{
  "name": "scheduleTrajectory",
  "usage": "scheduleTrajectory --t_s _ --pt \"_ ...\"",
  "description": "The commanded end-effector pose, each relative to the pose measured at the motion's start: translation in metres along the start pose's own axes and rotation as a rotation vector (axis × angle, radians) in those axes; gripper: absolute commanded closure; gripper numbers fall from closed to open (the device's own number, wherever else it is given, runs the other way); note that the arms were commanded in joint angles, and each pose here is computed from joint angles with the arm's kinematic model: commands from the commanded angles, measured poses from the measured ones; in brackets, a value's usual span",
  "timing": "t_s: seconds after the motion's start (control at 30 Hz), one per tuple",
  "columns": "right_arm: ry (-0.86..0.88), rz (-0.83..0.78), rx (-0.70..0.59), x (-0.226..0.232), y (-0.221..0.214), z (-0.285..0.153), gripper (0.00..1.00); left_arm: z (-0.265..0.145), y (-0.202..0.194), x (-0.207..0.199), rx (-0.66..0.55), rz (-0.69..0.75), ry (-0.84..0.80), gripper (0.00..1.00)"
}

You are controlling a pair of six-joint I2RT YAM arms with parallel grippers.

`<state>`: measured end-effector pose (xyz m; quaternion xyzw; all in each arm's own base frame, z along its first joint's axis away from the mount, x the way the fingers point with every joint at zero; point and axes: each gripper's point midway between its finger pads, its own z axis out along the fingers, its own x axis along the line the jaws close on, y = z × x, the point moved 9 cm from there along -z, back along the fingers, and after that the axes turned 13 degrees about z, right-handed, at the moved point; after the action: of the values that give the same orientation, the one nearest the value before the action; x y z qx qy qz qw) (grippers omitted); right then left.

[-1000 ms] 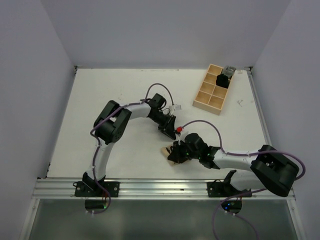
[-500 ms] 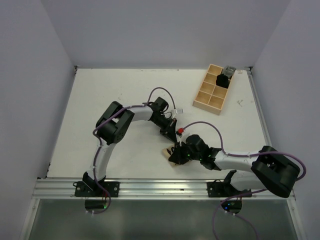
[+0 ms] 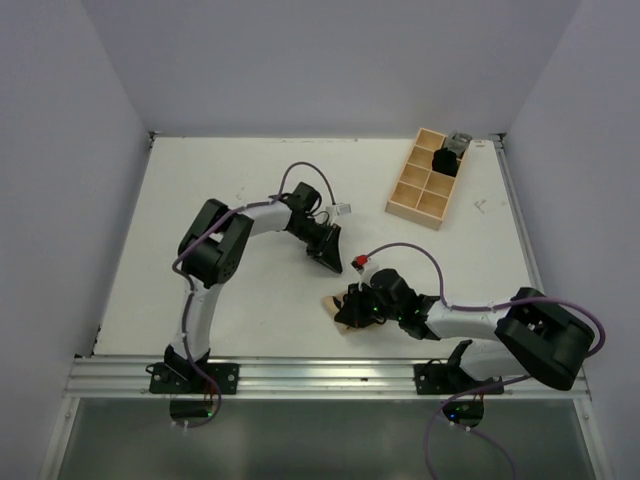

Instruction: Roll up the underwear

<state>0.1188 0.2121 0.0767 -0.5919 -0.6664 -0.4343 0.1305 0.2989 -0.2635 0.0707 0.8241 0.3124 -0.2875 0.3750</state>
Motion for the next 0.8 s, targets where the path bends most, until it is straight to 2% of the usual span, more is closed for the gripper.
scheduleTrajectory --t_s 0.0,0.23,0.47,0.57,0.6,0.77 --pt "-0.007 -0.007 -0.013 -0.003 -0.001 -0.002 1.00 0.012 0.009 -0.011 0.058 0.097 -0.077 0.75" --pt "-0.017 -0.010 -0.003 -0.004 -0.002 -0.001 1.00 0.037 -0.006 -0.026 0.158 0.119 -0.188 0.68" --pt "-0.019 -0.013 -0.006 -0.004 -0.001 0.000 1.00 0.055 -0.017 -0.033 0.214 0.125 -0.227 0.69" --pt "-0.023 -0.009 -0.010 -0.004 0.000 0.000 1.00 0.057 -0.018 -0.034 0.215 0.121 -0.237 0.94" --pt "-0.023 -0.010 -0.010 -0.003 0.000 0.000 1.00 0.057 -0.018 -0.032 0.221 0.122 -0.210 1.00" --pt "-0.037 -0.003 -0.008 0.002 0.005 0.000 1.00 0.045 -0.016 -0.024 0.205 0.081 -0.090 1.00"
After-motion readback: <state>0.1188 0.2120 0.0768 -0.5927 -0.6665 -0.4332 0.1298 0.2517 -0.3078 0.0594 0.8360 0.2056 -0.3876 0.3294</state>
